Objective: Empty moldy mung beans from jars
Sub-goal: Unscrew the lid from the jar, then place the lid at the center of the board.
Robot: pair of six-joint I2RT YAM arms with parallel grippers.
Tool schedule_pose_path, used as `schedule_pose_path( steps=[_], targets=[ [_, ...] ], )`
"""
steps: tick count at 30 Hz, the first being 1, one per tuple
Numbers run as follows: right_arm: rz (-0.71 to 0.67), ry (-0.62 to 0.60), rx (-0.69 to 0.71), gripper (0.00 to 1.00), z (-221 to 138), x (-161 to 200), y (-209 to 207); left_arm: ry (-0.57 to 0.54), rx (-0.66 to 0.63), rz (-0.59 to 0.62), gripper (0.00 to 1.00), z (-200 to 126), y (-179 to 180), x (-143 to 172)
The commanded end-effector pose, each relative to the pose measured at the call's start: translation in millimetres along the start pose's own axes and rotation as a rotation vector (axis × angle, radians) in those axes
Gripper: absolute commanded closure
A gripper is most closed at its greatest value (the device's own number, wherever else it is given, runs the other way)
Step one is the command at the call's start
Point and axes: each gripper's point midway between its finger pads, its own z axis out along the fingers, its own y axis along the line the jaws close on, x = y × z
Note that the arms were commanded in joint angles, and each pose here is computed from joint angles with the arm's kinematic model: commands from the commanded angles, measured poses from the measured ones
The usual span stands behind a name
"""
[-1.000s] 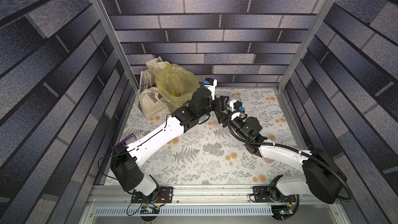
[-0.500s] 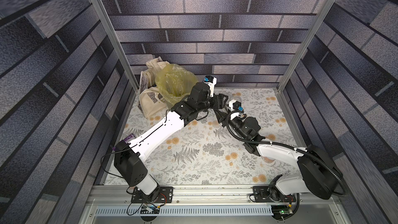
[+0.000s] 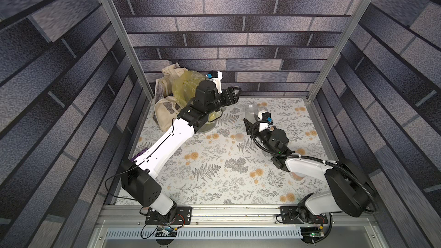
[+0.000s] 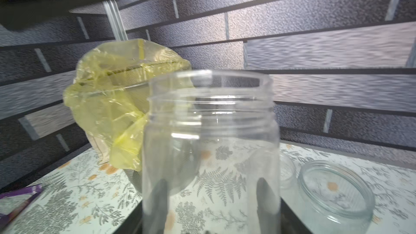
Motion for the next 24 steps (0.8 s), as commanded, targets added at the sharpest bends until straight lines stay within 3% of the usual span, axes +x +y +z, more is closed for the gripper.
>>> schedule_pose_path(
  steps=[1, 8, 17, 24],
  targets=[
    [0.023, -0.006, 0.023, 0.58, -0.8, 1.0, -2.7, -0.112, 0.072, 0.002, 0.32, -20.1, -28.9, -34.7],
    [0.031, -0.01, 0.021, 0.58, -5.2, -2.9, -2.3, -0.088, 0.051, 0.047, 0.31, -19.0, -19.7, -24.6],
    [0.042, -0.009, -0.004, 0.57, -26.2, -19.1, 2.4, -0.044, -0.052, 0.163, 0.29, -31.7, 28.3, 23.5],
    [0.049, 0.003, -0.039, 0.56, -44.6, -25.3, 7.6, -0.024, -0.058, 0.278, 0.29, -41.6, 44.8, 50.0]
  ],
)
